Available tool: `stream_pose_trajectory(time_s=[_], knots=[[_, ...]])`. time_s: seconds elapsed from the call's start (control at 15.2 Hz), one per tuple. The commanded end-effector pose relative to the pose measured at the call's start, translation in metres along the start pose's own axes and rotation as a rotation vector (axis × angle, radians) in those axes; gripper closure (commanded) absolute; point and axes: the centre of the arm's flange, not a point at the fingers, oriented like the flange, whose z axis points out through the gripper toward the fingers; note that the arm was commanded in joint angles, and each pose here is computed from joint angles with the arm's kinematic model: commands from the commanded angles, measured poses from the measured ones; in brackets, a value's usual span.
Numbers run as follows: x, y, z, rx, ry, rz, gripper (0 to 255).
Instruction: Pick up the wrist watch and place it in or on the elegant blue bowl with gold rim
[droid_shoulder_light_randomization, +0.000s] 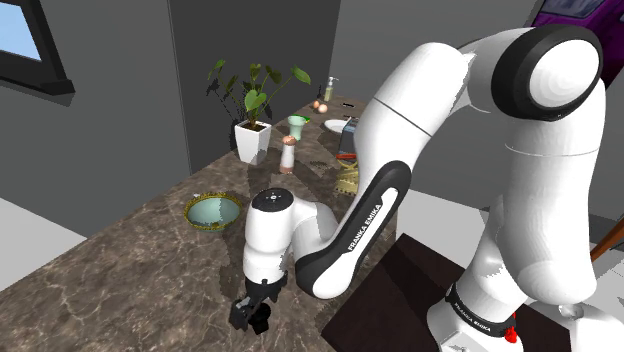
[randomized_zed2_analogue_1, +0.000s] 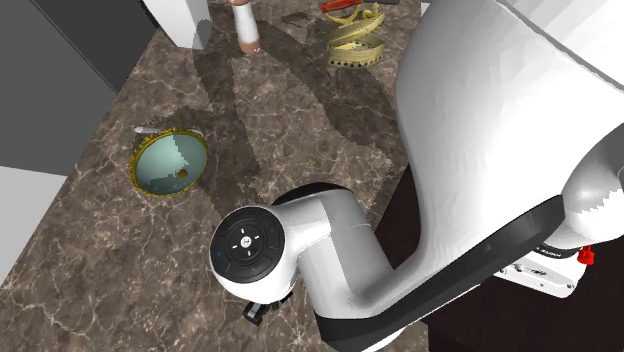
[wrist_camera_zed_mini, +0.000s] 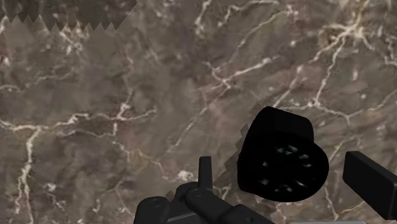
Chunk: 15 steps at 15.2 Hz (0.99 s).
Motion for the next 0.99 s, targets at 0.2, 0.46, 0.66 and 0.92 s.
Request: stream_pose_trajectory(time_s=[0.2, 0.46, 0.66, 0.92], knots=[[0.000, 0.000, 0.000, 0.000, 0.000, 0.000, 255], [0.000, 0.000, 0.000, 0.000, 0.000, 0.000, 255], [0.000, 0.000, 0.000, 0.000, 0.000, 0.000, 255], [0.000, -0.001, -0.010, 0.000, 0.000, 0.000, 255]])
